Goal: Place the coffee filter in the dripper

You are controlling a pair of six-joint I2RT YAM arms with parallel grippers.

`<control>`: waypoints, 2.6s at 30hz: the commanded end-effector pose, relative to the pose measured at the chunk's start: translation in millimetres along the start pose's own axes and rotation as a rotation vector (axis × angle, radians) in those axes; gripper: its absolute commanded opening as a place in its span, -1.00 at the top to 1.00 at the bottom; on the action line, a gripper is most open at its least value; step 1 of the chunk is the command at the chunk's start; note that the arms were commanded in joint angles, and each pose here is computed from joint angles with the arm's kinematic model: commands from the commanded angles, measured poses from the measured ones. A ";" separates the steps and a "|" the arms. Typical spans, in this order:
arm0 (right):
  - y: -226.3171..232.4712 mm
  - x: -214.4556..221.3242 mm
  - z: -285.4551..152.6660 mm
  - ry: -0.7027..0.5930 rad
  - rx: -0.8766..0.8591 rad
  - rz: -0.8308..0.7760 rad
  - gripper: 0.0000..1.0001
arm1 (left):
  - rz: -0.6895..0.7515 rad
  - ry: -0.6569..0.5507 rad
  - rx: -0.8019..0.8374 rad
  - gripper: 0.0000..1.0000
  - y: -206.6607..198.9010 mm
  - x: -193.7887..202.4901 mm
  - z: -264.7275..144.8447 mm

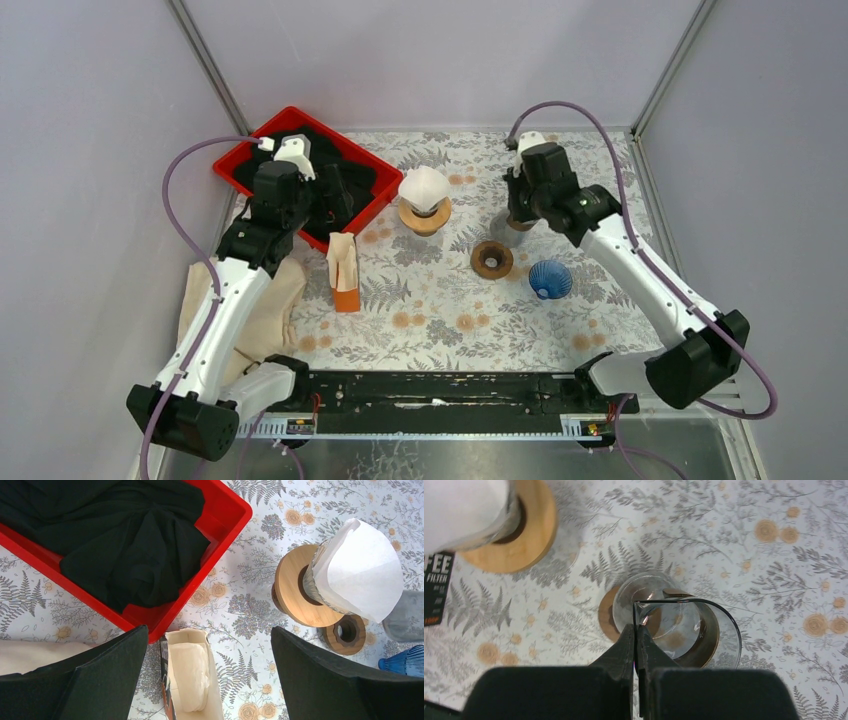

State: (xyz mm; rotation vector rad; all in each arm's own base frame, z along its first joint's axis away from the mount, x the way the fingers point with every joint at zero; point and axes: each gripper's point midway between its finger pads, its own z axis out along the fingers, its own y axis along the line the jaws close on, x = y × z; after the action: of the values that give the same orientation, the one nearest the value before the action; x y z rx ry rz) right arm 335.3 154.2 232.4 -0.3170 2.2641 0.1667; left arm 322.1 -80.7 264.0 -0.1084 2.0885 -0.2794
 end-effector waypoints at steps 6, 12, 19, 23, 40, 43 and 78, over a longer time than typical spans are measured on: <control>50.6 16.6 -30.8 -0.058 -0.077 -0.106 1.00 | -0.019 -0.066 0.006 -1.00 0.8 -13.5 2.5; 97.3 37.1 -34.9 -0.049 -0.143 -0.209 1.00 | -0.025 -0.062 -0.016 -1.00 5.9 -12.6 5.5; 146.3 52.7 -34.6 -0.056 -0.186 -0.316 1.00 | -0.031 -0.069 -0.040 -1.00 11.7 -13.2 5.3; 163.6 61.5 -24.6 -0.039 -0.188 -0.365 1.00 | -0.034 -0.066 -0.040 -1.00 12.2 -12.8 6.4; 195.0 100.4 -1.2 0.049 -0.265 -0.470 0.98 | -0.039 -0.069 -0.045 -1.00 14.5 -13.7 5.5; 196.3 108.4 3.5 0.071 -0.266 -0.477 0.96 | -0.039 -0.066 -0.047 -1.00 14.8 -12.9 6.5; 205.2 105.4 -32.6 0.100 -0.346 -0.496 -0.07 | -0.039 -0.059 -0.038 -1.00 14.0 -11.8 7.6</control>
State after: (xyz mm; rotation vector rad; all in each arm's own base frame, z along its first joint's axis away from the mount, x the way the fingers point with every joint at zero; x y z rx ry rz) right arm 188.1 313.8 128.5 -1.1144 2.2539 0.1830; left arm 326.3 -68.0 258.2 -0.1649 2.0880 -0.2495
